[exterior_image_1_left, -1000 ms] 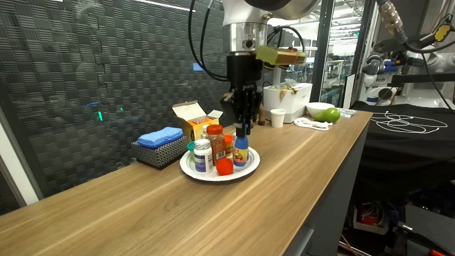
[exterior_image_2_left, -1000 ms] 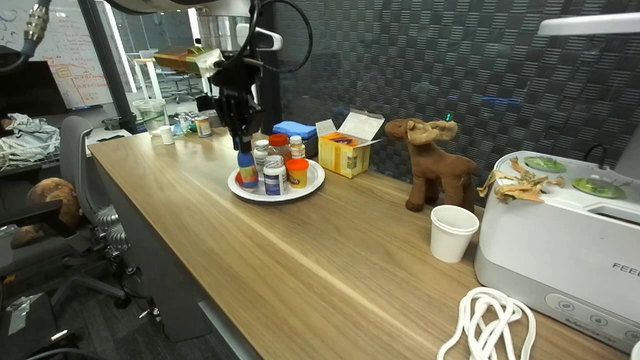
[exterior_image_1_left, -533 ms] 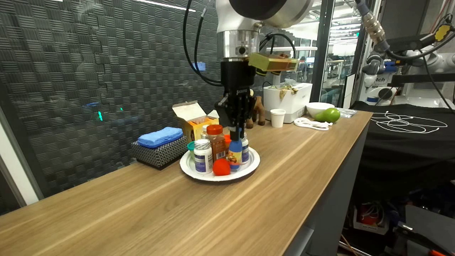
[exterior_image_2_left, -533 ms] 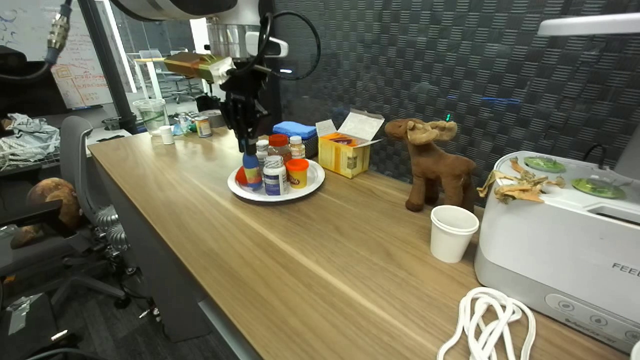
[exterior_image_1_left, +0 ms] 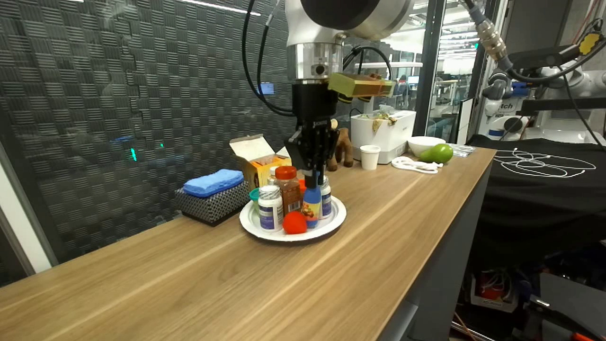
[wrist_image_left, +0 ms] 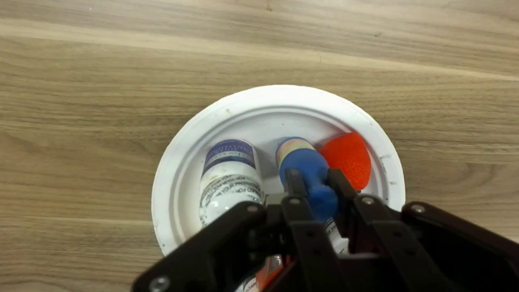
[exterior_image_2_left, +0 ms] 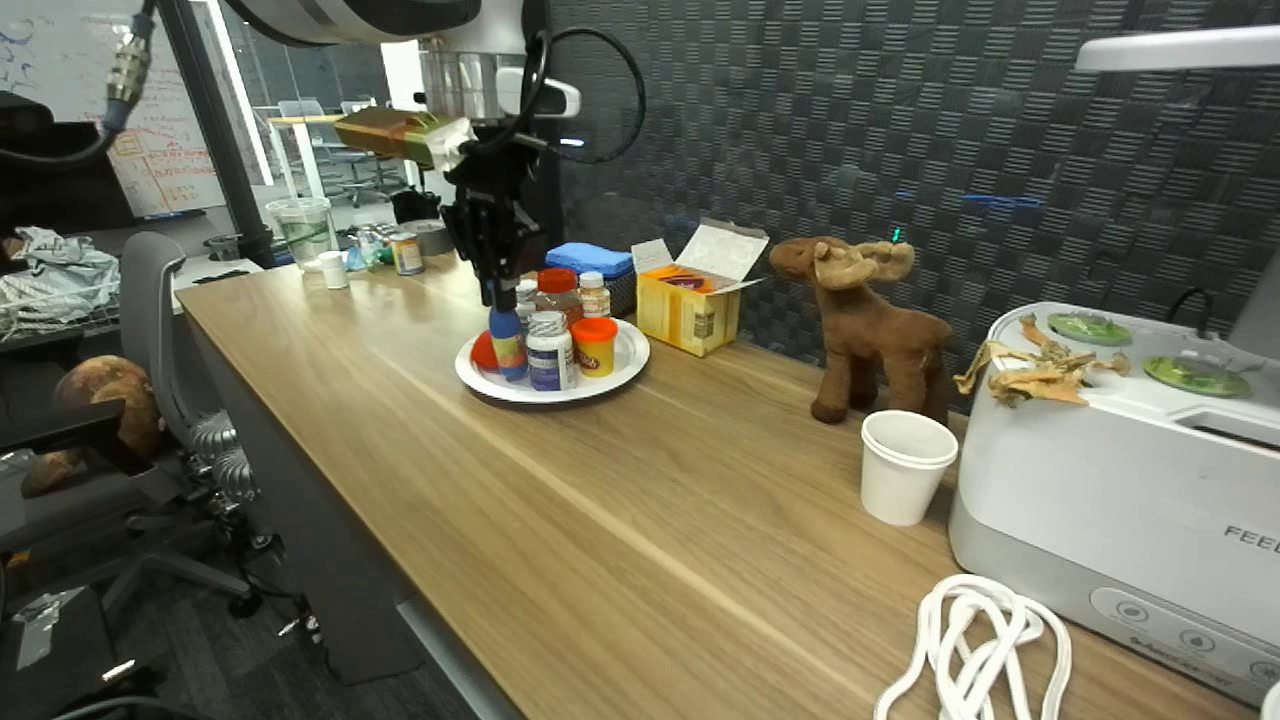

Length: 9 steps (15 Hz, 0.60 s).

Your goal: Pick up all the objects surrounding the white plate and arrange them on the plate

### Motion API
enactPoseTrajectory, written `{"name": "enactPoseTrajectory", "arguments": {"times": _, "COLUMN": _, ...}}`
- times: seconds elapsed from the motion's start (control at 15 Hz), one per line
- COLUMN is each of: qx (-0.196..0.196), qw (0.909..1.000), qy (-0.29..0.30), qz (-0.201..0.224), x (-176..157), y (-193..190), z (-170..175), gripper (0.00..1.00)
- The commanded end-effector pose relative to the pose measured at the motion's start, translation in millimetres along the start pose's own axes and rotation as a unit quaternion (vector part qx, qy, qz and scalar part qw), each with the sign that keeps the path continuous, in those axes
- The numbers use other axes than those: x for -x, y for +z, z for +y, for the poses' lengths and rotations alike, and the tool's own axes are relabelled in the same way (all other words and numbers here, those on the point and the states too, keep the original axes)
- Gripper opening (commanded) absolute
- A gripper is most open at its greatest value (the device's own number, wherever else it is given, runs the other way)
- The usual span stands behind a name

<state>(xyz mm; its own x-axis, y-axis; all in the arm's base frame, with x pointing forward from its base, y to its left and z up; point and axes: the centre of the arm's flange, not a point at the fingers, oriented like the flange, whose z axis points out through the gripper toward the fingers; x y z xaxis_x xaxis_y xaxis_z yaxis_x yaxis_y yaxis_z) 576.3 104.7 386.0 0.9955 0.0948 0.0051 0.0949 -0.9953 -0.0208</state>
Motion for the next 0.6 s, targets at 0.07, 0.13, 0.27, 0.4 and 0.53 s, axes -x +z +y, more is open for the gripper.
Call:
{"name": "enactPoseTrajectory", "arguments": {"times": 0.07, "qx": 0.005, "qw": 1.0, "qy": -0.007, "qz": -0.001, "x": -11.0, "y": -1.1, "z": -2.6, "gripper": 0.08}}
{"name": "enactPoseTrajectory", "arguments": {"times": 0.13, "qx": 0.005, "qw": 1.0, "qy": -0.008, "qz": -0.002, "x": -11.9, "y": 0.4, "z": -2.9, "gripper": 0.08}}
{"name": "enactPoseTrajectory", "arguments": {"times": 0.27, "qx": 0.004, "qw": 0.9999, "qy": -0.008, "qz": -0.005, "x": -14.4, "y": 2.0, "z": -3.6, "gripper": 0.08}}
{"name": "enactPoseTrajectory", "arguments": {"times": 0.4, "qx": 0.001, "qw": 0.9999, "qy": -0.01, "qz": -0.005, "x": -16.9, "y": 1.7, "z": -5.2, "gripper": 0.16}}
{"name": "enactPoseTrajectory", "arguments": {"times": 0.53, "qx": 0.0, "qw": 0.9999, "qy": -0.011, "qz": -0.004, "x": -18.5, "y": 0.3, "z": -6.3, "gripper": 0.47}}
